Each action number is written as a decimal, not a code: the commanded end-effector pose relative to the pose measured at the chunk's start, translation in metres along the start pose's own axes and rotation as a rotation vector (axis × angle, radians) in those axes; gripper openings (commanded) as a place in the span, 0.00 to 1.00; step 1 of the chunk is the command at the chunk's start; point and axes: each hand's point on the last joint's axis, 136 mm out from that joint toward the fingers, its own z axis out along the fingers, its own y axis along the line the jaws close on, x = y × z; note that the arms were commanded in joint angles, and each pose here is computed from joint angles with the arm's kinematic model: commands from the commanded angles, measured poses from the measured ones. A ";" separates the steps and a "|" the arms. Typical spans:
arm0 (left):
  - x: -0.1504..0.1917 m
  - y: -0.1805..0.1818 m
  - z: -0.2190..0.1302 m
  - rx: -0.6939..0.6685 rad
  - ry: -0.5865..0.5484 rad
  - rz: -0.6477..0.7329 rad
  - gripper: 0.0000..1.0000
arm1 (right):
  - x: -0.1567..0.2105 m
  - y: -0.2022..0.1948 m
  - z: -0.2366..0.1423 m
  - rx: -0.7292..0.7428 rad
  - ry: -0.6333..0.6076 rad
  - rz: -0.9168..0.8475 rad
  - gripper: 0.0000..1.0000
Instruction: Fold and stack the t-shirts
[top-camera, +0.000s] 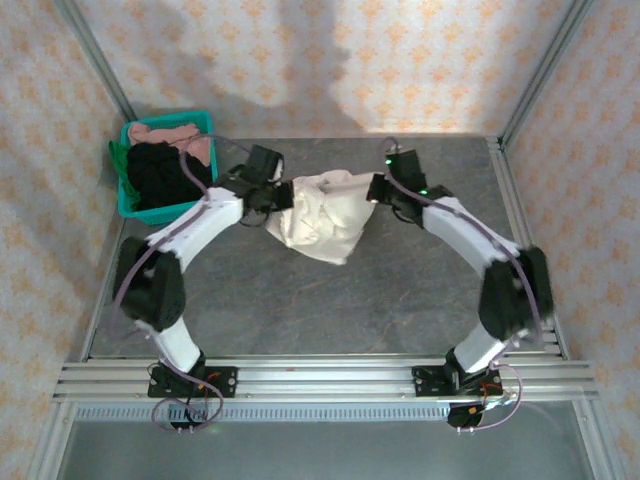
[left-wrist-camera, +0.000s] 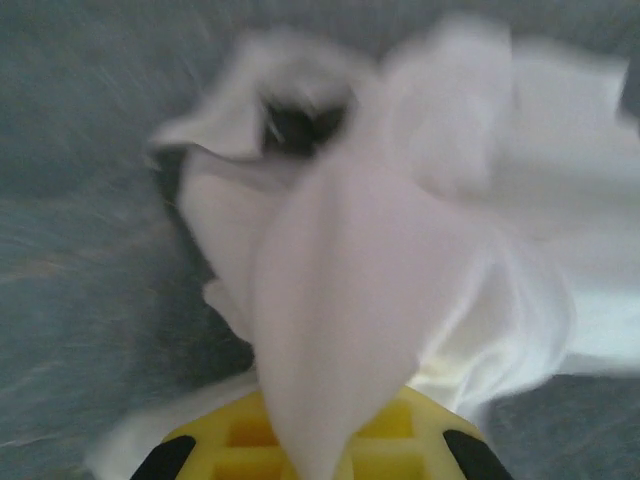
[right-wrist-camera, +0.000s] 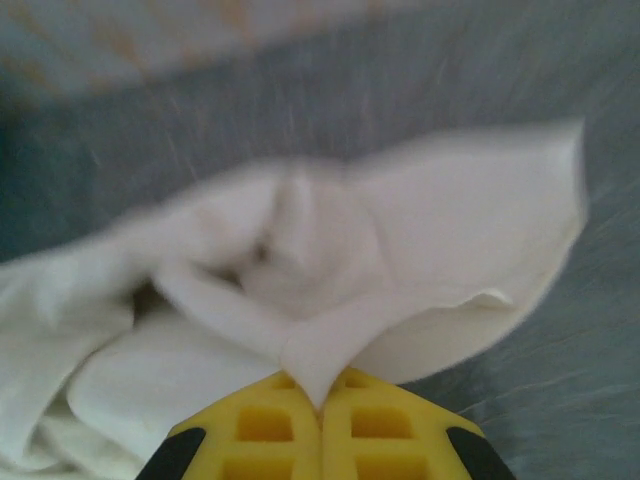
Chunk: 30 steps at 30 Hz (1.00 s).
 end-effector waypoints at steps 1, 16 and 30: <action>-0.045 0.020 -0.081 -0.074 -0.190 0.000 0.00 | -0.059 -0.016 -0.100 0.098 -0.260 -0.031 0.00; -0.189 0.026 -0.167 -0.085 -0.380 -0.027 0.44 | -0.195 -0.035 -0.161 0.157 -0.460 0.034 0.00; -0.041 0.076 -0.001 -0.140 -0.047 -0.086 0.80 | 0.027 -0.154 -0.078 0.440 -0.093 0.195 0.76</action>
